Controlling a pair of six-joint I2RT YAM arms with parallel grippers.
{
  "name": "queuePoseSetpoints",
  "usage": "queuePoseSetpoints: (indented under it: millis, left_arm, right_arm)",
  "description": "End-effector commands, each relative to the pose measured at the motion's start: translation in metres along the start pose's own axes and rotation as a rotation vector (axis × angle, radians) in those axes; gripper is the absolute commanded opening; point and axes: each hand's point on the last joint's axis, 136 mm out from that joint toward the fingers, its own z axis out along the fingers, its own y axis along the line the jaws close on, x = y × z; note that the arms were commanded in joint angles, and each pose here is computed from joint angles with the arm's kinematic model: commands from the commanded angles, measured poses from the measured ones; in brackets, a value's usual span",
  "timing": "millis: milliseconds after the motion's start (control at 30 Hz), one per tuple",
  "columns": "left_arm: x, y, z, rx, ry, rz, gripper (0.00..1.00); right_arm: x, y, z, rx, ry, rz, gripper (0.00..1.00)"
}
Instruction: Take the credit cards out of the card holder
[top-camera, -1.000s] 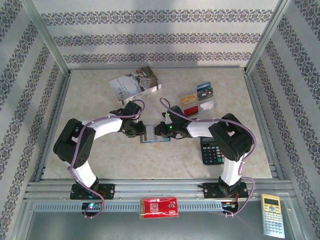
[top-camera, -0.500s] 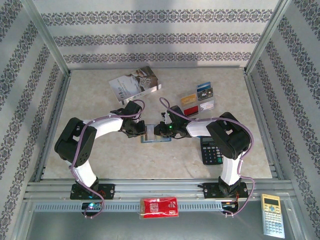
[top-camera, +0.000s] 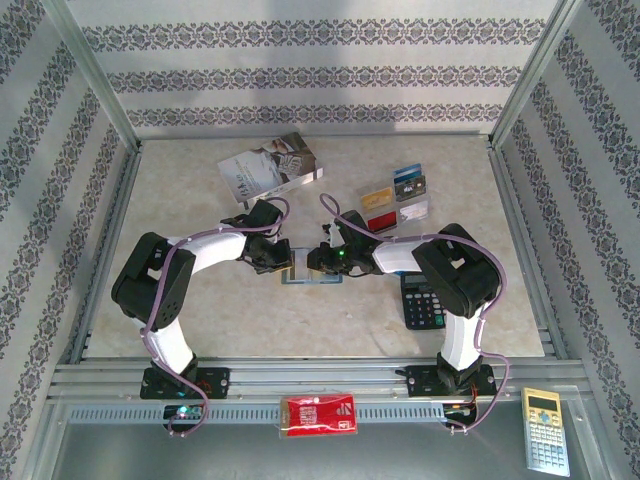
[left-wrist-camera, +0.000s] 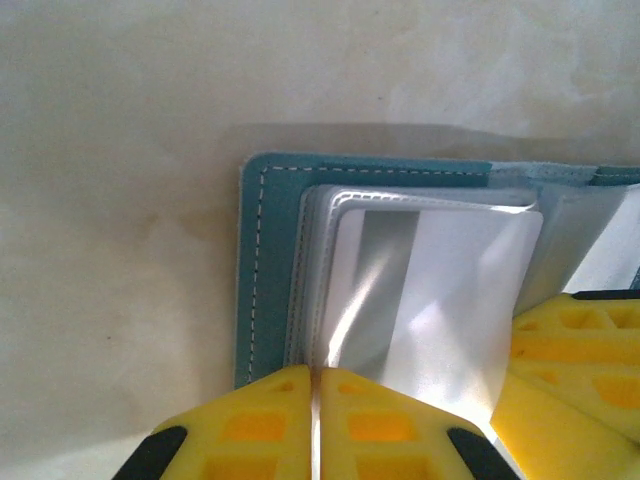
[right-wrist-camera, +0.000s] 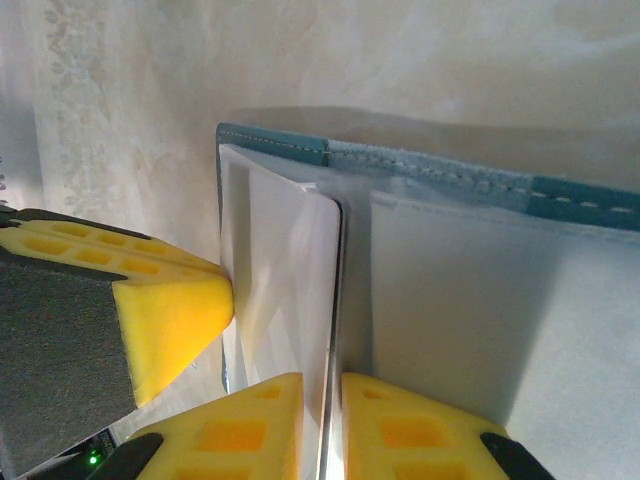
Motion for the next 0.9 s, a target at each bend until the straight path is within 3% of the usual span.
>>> queuePoseSetpoints:
  millis: [0,133,433,633,867]
  left_arm:
    - [0.026,0.010,0.027,0.000,0.113,0.006,0.08]
    - [0.031,0.001,0.030,0.061,0.145,0.019,0.09]
    - [0.035,-0.002,0.030,0.035,0.160,0.064,0.09]
    - [0.027,0.007,0.021,-0.030,0.100,0.046,0.14]
    - [0.012,0.018,0.001,-0.079,-0.004,0.013,0.22]
  right_arm:
    - [0.004,0.010,0.010,-0.034,0.020,-0.035,0.18]
    - [0.005,0.012,0.013,-0.019,0.019,-0.040,0.16]
    - [0.009,0.011,0.017,0.078,0.019,-0.053,0.12]
    - [0.007,0.005,0.006,0.151,-0.017,-0.046,0.01]
    - [-0.001,0.002,-0.019,0.192,-0.072,-0.039,0.00]
